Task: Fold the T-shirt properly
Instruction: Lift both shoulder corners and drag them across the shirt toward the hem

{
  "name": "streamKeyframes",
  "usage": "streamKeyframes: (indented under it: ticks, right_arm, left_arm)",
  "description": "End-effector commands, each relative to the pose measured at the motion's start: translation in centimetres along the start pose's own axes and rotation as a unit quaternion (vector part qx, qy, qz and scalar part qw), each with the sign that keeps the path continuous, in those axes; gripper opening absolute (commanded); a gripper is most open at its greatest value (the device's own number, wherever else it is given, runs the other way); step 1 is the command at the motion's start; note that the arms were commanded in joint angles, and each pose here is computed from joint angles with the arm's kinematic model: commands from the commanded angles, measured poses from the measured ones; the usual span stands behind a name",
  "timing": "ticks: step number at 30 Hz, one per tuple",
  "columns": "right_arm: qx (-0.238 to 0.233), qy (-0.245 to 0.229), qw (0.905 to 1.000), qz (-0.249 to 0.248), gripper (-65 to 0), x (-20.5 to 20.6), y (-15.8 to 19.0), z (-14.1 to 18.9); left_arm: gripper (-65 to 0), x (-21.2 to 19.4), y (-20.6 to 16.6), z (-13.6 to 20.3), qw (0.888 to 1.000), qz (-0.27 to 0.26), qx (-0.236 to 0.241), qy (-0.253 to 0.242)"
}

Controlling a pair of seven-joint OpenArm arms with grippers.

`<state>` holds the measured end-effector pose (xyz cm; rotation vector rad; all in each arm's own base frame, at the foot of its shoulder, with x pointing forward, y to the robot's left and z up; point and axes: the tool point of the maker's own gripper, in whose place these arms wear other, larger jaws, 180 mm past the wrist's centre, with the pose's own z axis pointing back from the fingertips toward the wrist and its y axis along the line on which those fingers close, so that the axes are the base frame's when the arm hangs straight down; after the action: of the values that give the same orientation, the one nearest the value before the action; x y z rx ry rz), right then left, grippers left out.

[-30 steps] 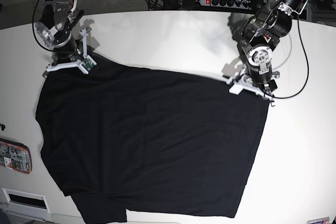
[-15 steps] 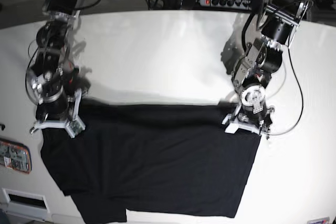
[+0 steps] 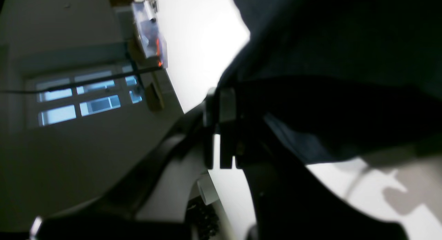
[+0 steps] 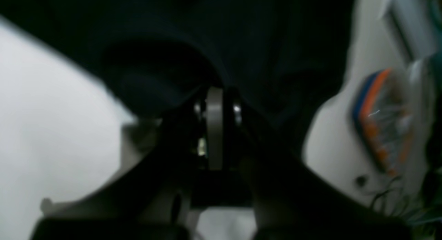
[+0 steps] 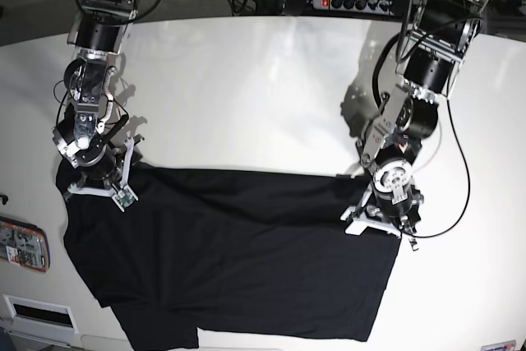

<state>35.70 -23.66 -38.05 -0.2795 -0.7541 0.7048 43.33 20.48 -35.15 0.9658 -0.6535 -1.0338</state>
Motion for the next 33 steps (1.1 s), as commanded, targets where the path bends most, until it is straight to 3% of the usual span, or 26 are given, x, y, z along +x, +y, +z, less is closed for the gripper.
streamKeyframes:
  ticks: [1,5,12,21,25,33]
  right_arm:
    - [-0.026,-0.030,0.9992,0.000,-65.0,2.0,-2.2,0.4]
    - [-0.020,-0.027,0.9994,-0.008,-65.0,2.1,-2.4,-0.4]
    - [-0.012,-0.023,0.9995,-0.015,-65.0,2.0,-2.3,-1.0]
    - [0.007,-0.021,0.9989,-0.040,-65.0,3.0,-3.3,-3.3]
    - [0.017,-0.023,0.9981,-0.054,-65.0,4.0,-3.9,-4.4]
    - [0.025,-0.062,0.9960,-0.059,-65.0,7.5,-5.3,-5.5]
  left_arm:
    - [-65.0,0.5,2.7,-0.1,0.999,0.009,0.033,-0.005]
    - [-65.0,1.4,4.2,-0.8,0.999,0.010,0.042,-0.019]
    - [-65.0,0.9,2.4,-4.1,0.999,-0.017,0.002,-0.036]
    - [-65.0,3.3,1.2,-3.5,0.998,-0.005,-0.010,-0.056]
    - [-65.0,3.9,2.3,-3.0,0.998,0.002,0.004,-0.066]
    - [-65.0,4.3,3.2,-2.8,0.997,0.006,0.013,-0.072]
